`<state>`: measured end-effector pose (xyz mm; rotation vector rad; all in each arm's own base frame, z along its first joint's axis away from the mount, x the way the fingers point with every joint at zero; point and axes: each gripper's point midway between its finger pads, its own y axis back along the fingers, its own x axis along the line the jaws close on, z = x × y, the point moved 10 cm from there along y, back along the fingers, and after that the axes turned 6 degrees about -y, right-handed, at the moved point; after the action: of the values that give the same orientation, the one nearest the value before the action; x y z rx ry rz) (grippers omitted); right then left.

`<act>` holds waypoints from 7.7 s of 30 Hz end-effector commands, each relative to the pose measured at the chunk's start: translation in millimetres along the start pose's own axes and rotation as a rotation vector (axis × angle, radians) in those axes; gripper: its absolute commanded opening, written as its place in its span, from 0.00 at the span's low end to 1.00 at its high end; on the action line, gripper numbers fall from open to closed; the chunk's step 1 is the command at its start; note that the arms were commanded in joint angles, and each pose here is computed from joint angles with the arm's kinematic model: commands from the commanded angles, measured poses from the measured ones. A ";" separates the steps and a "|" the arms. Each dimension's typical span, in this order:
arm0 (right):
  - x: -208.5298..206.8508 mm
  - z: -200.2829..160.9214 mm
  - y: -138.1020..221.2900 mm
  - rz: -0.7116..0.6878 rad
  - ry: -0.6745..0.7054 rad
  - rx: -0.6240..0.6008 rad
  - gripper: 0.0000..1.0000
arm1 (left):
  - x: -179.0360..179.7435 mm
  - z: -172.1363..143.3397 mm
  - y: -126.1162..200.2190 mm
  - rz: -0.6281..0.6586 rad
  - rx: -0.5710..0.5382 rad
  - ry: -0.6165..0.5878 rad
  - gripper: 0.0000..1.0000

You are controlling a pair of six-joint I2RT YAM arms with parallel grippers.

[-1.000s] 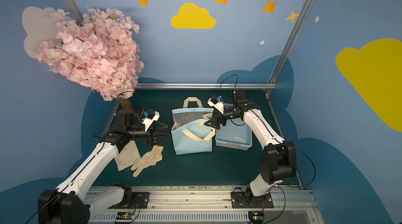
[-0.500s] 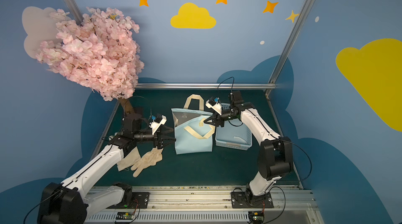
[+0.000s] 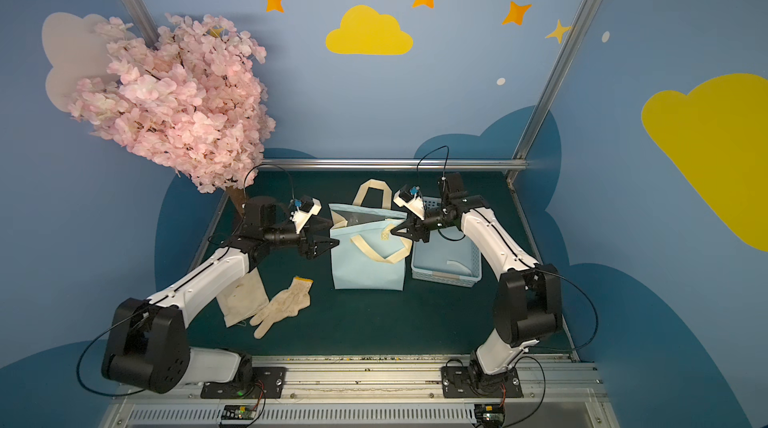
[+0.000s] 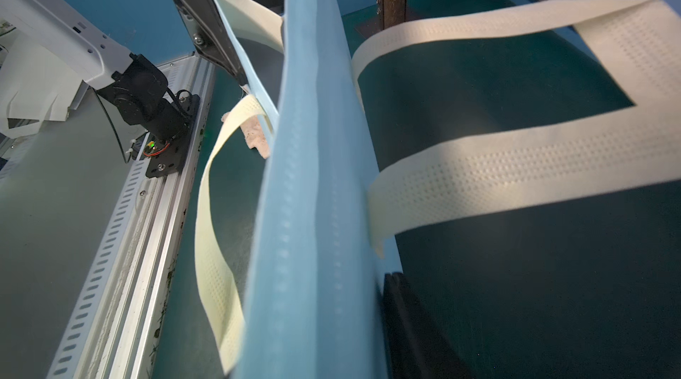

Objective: Place the ice pack in the delivery bag
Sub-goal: Close the delivery bag at the center of the board, then seal the delivery bag at the center of the board.

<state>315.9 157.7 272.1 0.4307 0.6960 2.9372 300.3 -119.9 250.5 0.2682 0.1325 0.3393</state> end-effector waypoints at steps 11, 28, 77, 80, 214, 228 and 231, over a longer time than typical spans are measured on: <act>9.8 8.0 -2.9 -0.024 0.032 0.030 0.38 | 29.5 14.9 -19.2 -0.247 -0.109 -0.117 0.84; 40.3 56.4 46.2 -0.180 0.008 -0.053 0.90 | 32.7 12.8 -20.9 -0.334 -0.103 -0.052 0.03; 42.7 92.6 -88.4 -0.317 -0.052 0.371 0.55 | 30.9 16.5 -15.4 -0.190 -0.078 -0.099 0.03; 41.2 90.7 -89.8 -0.352 -0.030 0.395 0.54 | 29.6 14.8 -14.1 -0.182 -0.069 -0.095 0.03; 2.1 20.6 4.3 -0.048 -0.336 -0.160 0.94 | 27.0 17.8 -16.2 -0.203 0.024 -0.082 0.03; -7.5 1.0 -16.4 -0.020 -0.362 -0.100 0.40 | 28.0 18.9 -14.7 -0.201 0.030 -0.074 0.03; -8.8 -0.9 -15.9 -0.027 -0.348 -0.096 0.18 | 28.4 20.1 -12.6 -0.198 0.031 -0.058 0.03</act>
<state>321.4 171.0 266.1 0.8991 0.4753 2.7638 336.2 -131.6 265.2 0.2637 0.0684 0.1059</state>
